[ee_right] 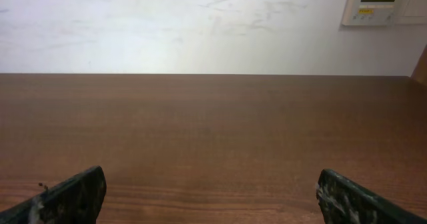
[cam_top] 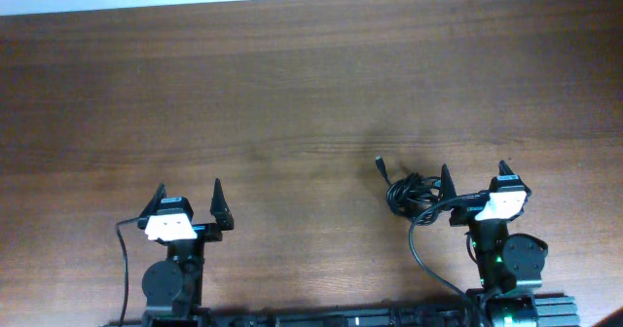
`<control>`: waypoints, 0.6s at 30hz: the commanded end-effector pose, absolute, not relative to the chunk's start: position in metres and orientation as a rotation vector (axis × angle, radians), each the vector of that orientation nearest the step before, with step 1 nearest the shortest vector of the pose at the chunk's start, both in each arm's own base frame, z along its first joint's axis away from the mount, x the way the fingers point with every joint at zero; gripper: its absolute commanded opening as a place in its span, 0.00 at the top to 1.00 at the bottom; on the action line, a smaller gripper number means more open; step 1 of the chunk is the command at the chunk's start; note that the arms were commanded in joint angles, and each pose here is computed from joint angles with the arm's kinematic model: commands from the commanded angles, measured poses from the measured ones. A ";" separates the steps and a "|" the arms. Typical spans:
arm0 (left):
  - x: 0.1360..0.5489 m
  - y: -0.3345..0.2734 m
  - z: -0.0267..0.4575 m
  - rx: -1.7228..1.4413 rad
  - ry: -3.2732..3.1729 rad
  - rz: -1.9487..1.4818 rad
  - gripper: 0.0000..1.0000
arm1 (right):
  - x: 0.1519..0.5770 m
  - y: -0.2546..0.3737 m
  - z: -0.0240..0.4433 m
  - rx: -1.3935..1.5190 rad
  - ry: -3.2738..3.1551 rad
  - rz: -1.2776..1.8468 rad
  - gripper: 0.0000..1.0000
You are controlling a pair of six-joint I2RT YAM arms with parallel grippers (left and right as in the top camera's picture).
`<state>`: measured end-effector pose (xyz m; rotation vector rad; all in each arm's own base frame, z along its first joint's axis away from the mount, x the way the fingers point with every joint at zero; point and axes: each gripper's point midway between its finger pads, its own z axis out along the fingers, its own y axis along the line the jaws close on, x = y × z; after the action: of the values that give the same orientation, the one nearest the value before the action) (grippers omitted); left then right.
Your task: Untangle cables
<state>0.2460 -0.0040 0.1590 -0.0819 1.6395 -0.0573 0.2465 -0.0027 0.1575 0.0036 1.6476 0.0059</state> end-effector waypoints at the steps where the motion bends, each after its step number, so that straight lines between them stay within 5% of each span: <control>1: 0.246 -0.002 0.158 -0.074 1.643 -0.040 0.02 | 0.246 -0.007 0.156 0.020 1.649 -0.009 0.01; 18: 0.246 -0.002 0.158 -0.074 1.643 -0.040 0.02 | 0.246 -0.007 0.156 0.020 1.649 -0.009 0.01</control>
<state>0.2460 -0.0040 0.1590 -0.0816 1.6395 -0.0576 0.2464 -0.0027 0.1576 0.0039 1.6472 0.0061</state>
